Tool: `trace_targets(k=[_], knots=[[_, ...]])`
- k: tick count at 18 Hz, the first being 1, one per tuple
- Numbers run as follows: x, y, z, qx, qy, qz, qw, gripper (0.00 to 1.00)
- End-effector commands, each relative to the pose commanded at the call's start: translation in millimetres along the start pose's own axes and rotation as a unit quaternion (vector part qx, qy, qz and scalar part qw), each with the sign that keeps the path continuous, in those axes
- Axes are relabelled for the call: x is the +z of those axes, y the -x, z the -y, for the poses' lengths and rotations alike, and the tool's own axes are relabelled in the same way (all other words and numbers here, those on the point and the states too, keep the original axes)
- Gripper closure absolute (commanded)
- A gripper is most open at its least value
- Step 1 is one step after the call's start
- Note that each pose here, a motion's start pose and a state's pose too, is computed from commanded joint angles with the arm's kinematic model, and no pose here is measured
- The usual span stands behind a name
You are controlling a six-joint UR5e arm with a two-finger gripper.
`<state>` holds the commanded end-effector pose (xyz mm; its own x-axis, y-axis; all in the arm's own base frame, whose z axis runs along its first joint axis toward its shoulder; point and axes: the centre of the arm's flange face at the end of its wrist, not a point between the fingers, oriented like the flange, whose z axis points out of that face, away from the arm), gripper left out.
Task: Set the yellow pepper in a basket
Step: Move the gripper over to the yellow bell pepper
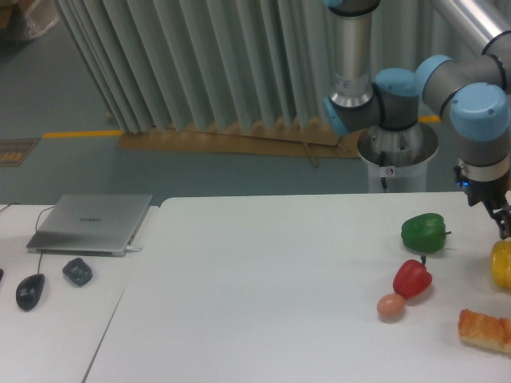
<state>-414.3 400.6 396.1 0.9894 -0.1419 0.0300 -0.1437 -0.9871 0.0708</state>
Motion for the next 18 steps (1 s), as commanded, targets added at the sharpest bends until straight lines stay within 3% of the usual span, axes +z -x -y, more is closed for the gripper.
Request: trace_targets(k=[1,2,3,4,5,8,9,10,12,18], knots=[[-7.1,9.5,-0.2,-0.145,-0.061,0.000,0.9875,0.00],[-10.8,15.5,-0.5,-0.219,-0.079,0.011,0.9725,0.00],[-14.2,21.2,-2.1,-0.291,-0.092,0.020,0.9520,0.00],[-13.5,26.8,-10.0,-0.328,-0.095,0.017,0.9399,0.00],[-11.8,28.4,-11.9,-0.335,-0.095,0.014,0.9373,0.00],[5.9,35.1,-24.5,-0.391,-0.082,0.009,0.9167,0.00],[10.8,38.5,-32.8,-0.395,-0.078,0.008,0.9154,0.00],[10.5,40.5,-35.2,-0.385,-0.073,0.012,0.9197,0.00],[20.0,39.1,-32.1,-0.352,-0.050,0.019,0.9345,0.00],[37.6,48.4,-25.7,-0.347,-0.040,0.011,0.9368,0.00]])
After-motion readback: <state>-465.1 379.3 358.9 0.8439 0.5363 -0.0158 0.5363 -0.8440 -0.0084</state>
